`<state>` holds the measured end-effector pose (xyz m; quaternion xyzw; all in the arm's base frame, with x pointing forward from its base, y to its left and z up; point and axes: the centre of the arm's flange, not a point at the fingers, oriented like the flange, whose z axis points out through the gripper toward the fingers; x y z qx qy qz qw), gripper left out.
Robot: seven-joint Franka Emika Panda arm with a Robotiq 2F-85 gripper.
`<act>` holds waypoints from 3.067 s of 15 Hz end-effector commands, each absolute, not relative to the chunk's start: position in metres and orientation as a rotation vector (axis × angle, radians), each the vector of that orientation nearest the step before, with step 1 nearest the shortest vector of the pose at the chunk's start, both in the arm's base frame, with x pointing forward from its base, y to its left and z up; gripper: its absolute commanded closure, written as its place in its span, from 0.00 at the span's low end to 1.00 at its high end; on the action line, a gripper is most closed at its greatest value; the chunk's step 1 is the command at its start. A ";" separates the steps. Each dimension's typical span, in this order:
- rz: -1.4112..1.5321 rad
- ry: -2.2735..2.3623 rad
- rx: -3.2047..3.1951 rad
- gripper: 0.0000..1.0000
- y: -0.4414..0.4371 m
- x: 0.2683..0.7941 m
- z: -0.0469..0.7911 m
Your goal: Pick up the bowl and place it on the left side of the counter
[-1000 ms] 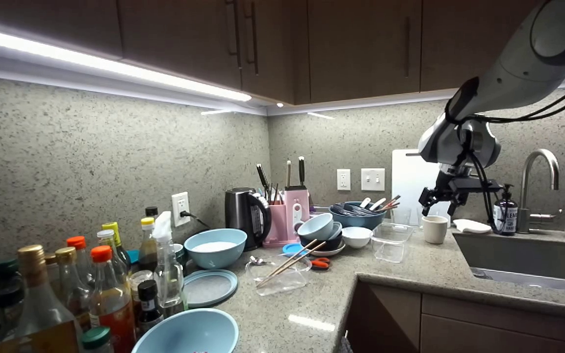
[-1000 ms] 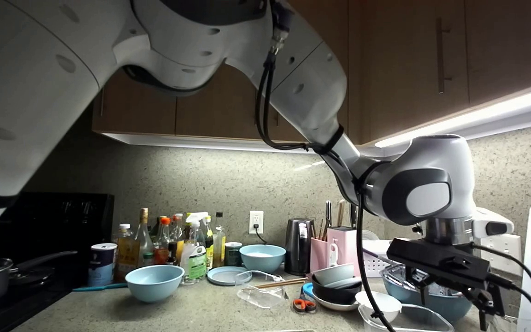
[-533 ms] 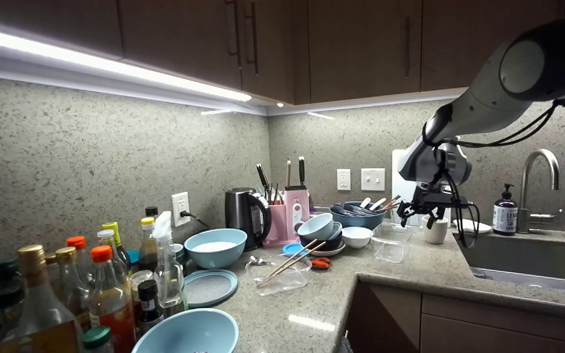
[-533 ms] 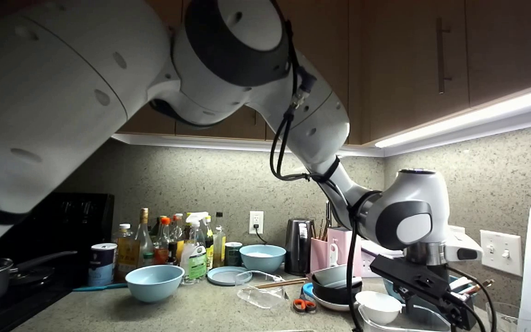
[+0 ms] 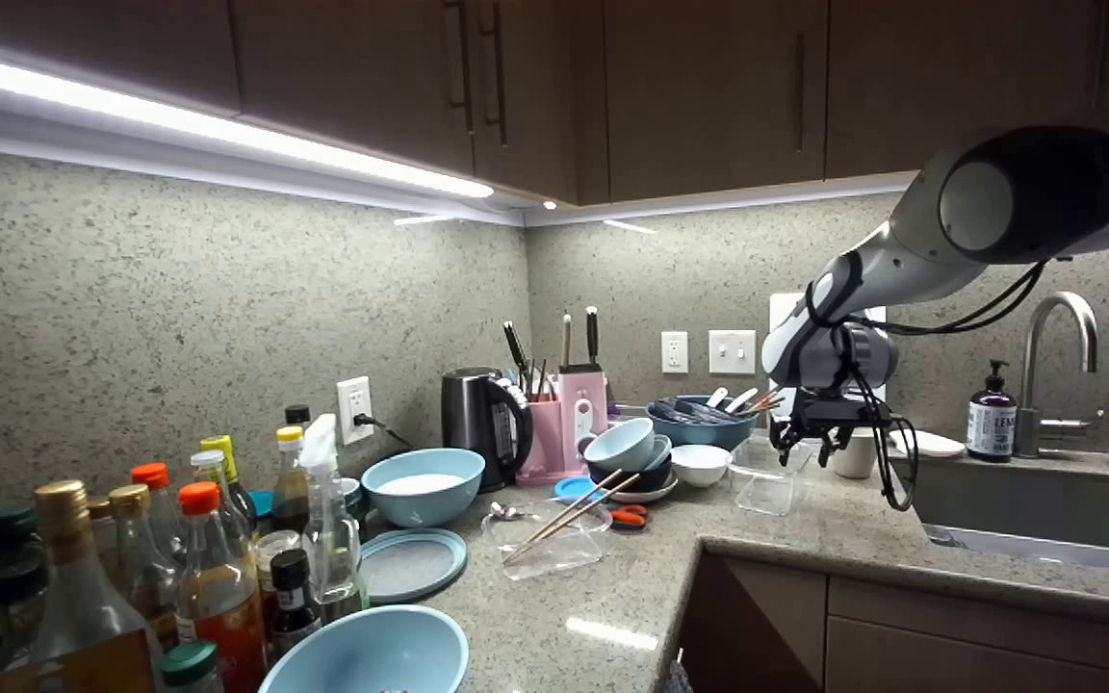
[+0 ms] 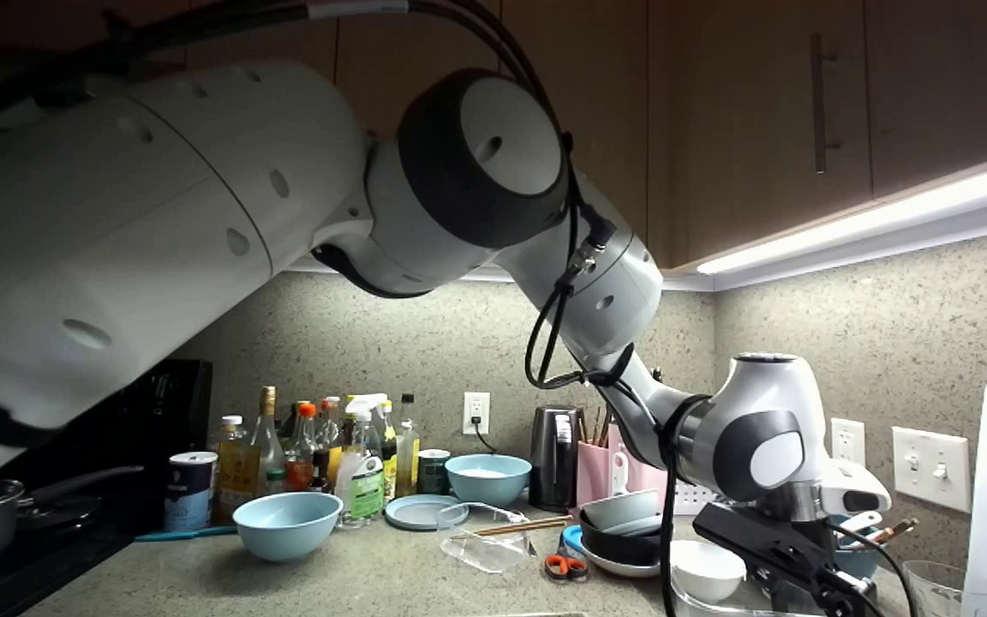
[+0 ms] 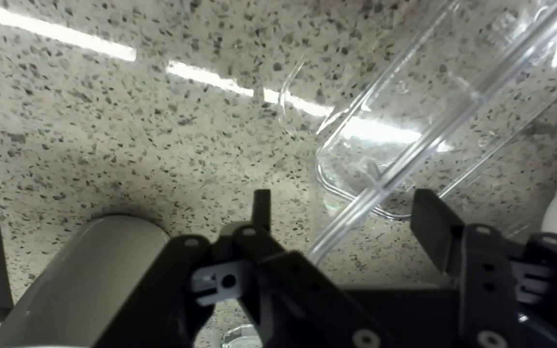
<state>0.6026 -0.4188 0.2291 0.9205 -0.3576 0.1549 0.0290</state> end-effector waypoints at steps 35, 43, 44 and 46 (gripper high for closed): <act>0.237 -0.459 2.818 0.93 -0.234 0.525 0.323; 0.203 -0.297 2.885 0.91 -0.204 0.529 0.312; 0.205 -0.297 2.885 0.91 -0.205 0.529 0.312; 0.214 -0.232 2.906 0.93 -0.188 0.533 0.306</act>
